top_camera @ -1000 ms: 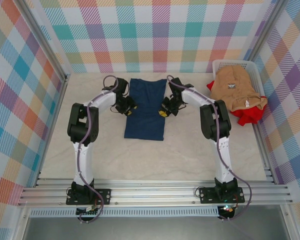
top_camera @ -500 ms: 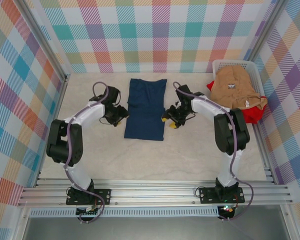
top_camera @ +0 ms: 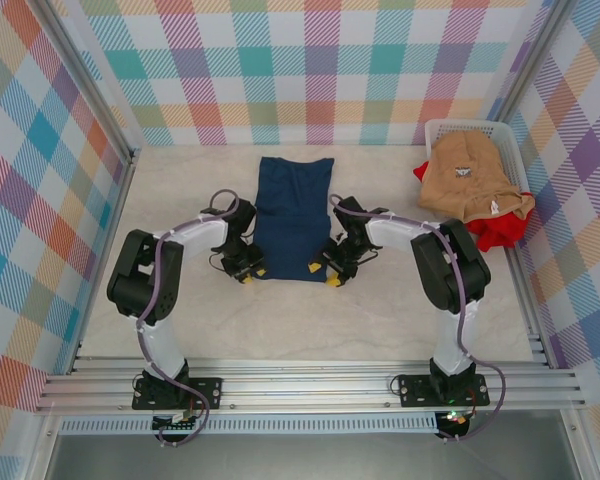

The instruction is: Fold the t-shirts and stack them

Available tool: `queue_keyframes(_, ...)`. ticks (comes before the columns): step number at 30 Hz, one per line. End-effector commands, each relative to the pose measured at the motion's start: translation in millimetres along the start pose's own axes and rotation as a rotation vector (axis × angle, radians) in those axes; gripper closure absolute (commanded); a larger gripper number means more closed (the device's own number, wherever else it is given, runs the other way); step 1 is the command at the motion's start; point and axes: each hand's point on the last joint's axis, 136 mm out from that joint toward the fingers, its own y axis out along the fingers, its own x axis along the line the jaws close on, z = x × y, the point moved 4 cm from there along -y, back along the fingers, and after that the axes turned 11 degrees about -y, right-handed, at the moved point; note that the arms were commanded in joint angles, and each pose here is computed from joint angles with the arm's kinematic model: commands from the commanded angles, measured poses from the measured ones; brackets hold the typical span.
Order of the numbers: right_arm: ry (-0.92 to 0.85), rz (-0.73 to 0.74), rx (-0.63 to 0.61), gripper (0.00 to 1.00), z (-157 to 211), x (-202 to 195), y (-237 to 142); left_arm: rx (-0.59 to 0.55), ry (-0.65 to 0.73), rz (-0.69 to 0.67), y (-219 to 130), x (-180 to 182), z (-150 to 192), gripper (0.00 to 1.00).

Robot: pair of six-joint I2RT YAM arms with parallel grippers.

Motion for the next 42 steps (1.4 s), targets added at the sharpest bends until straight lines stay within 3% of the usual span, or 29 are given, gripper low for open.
queue_keyframes(1, 0.009, 0.053, 0.008, 0.49, 1, -8, 3, -0.011, 0.071, 0.106, 11, -36, 0, 0.84)
queue_keyframes(7, -0.015, 0.089, -0.013, 0.51, 0, -11, 0, -0.022, 0.08, 0.125, 5, -38, 3, 0.92)
queue_keyframes(11, -0.014, 0.077, -0.015, 0.68, -6, -6, 10, -0.013, 0.085, 0.151, 4, -41, 7, 0.94)
queue_keyframes(13, -0.021, 0.103, -0.041, 0.7, -11, -7, 8, -0.019, 0.087, 0.155, 0, -41, 9, 0.96)
queue_keyframes(18, -0.082, 0.146, -0.109, 0.54, -17, -6, -19, -0.032, 0.096, 0.136, -8, -35, 13, 0.98)
queue_keyframes(24, -0.072, 0.146, -0.106, 0.52, -9, -15, -23, -0.036, 0.082, 0.146, -8, -32, 15, 0.99)
queue_keyframes(34, -0.08, 0.151, -0.097, 0.72, -24, -12, -6, -0.026, 0.089, 0.147, -6, -36, 13, 0.99)
queue_keyframes(39, -0.071, 0.134, -0.111, 0.98, -30, -7, -4, -0.019, 0.102, 0.15, -9, -36, 16, 1.0)
queue_keyframes(42, -0.096, 0.153, -0.127, 1.0, -22, -6, -18, -0.014, 0.136, 0.124, -16, -27, 24, 1.0)
